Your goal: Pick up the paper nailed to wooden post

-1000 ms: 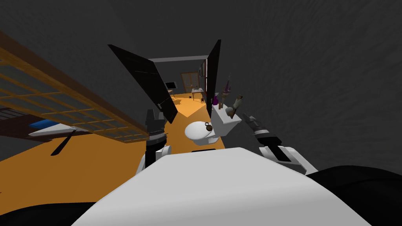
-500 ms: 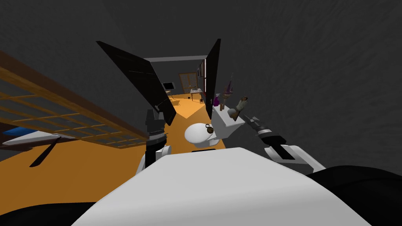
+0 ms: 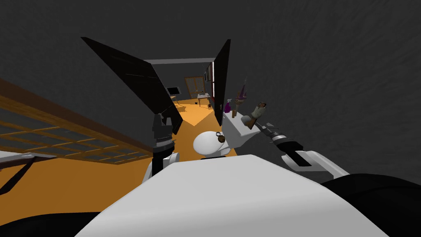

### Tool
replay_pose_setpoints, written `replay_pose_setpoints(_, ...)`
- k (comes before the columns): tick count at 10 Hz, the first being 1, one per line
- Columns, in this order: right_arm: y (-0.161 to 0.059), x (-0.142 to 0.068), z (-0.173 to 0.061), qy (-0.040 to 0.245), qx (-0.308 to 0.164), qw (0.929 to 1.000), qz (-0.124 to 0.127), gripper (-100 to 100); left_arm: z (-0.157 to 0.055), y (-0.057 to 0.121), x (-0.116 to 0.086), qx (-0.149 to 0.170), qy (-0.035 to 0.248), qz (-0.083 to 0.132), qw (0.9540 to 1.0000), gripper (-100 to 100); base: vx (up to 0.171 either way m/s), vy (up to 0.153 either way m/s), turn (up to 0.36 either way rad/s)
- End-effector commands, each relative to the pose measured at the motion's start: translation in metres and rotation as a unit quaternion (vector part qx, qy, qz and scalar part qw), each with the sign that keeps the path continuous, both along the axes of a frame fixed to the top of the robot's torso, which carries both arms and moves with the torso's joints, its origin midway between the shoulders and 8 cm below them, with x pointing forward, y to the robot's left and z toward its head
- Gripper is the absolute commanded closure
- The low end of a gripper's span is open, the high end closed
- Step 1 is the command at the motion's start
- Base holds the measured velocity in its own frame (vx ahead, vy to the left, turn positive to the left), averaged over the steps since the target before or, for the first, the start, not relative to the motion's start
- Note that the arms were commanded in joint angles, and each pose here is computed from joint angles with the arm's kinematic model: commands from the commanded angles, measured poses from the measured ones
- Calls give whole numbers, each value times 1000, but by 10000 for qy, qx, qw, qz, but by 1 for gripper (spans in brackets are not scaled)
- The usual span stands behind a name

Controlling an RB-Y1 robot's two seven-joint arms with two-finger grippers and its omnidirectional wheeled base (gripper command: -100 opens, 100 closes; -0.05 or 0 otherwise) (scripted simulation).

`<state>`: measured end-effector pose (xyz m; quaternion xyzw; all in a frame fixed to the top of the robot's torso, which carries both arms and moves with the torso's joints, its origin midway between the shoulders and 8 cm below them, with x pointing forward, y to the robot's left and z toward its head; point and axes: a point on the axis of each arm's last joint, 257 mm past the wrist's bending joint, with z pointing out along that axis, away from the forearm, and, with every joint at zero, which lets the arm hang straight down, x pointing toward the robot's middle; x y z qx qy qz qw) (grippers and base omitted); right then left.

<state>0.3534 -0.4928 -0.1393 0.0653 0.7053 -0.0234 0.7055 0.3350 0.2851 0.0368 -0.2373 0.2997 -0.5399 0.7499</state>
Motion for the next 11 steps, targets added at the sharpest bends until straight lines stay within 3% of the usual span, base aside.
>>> replay_pose_setpoints(1, -2, 2, -1, 122, -248, 9996, 41, -100, 0, 0, 0, 0, 0, 0, 10000, 0, -13, 51, -135)
replay_pose_setpoints(10, -2, 2, -1, 122, -248, 9996, 41, -100, 0, 0, 0, 1, 0, 0, 10000, 0, 0, 2, -5)
replay_pose_setpoints(11, -9, 0, -3, 181, -203, 9996, -105, -100, 0, 0, 0, 1, 0, 0, 10000, 0, -55, 53, 43)
